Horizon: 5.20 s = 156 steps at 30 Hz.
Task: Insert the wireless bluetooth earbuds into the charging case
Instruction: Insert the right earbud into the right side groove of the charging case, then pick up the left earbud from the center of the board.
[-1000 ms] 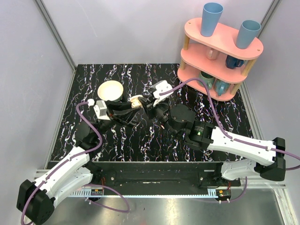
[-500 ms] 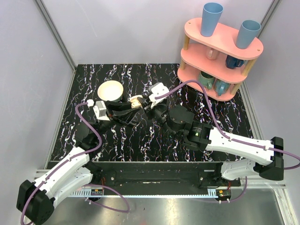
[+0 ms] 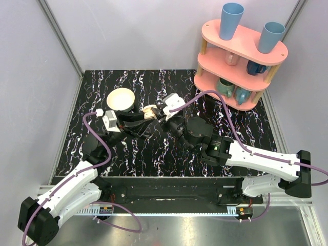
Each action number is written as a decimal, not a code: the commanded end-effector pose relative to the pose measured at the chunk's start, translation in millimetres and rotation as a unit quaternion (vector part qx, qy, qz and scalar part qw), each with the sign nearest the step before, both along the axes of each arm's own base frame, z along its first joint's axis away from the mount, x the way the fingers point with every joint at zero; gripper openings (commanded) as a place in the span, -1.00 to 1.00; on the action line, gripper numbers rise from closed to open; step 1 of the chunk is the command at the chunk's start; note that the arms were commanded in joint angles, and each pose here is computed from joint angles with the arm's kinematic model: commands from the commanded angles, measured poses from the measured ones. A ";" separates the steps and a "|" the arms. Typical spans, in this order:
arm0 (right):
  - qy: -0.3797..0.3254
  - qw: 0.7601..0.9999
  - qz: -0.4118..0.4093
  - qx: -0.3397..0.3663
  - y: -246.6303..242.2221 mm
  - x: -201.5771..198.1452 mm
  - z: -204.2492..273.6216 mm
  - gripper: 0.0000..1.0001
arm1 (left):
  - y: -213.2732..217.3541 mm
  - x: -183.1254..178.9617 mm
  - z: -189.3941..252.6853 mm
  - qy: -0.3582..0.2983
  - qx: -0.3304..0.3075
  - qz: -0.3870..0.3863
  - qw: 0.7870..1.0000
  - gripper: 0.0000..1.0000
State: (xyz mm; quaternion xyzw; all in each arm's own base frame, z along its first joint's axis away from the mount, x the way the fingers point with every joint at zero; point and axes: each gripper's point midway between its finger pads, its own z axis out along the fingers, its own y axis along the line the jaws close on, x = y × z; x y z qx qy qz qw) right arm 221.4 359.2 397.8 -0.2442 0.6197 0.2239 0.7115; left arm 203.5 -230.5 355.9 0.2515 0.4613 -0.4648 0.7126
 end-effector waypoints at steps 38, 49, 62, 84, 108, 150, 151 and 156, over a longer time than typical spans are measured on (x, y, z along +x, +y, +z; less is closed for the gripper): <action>-0.006 0.995 0.090 -0.050 12.2 -28.6 -14.2 -0.15 | 13.9 -2.9 38.7 -0.034 -0.060 0.025 0.997 -1.00; -0.038 0.995 0.053 0.069 -19.4 -26.9 44.4 0.63 | 17.1 2.6 21.4 -0.027 -0.036 0.048 0.998 -1.00; 0.078 0.964 -0.192 0.167 -128.8 26.6 23.2 0.66 | 28.9 1.2 16.2 -0.043 -0.011 0.087 0.995 -1.00; 0.560 0.796 -0.230 0.026 -97.2 86.6 -295.3 0.40 | 43.5 -9.2 16.0 -0.055 0.006 0.114 0.992 -1.00; 0.540 0.790 -0.285 -0.056 -83.2 102.1 -347.5 0.08 | 43.5 -10.5 9.8 -0.053 0.010 0.112 0.992 -1.00; 0.552 0.775 -0.292 -0.101 -79.7 95.6 -374.7 -0.22 | 43.0 -9.3 6.5 -0.050 0.011 0.113 0.992 -1.00; 0.554 0.773 -0.291 -0.101 -79.7 95.3 -376.0 -0.25 | 42.2 -9.1 5.7 -0.048 0.012 0.111 0.993 -1.00; 0.556 0.772 -0.289 -0.105 -79.9 92.9 -377.3 -0.26 | 42.2 -8.9 5.6 -0.048 0.012 0.111 0.993 -1.00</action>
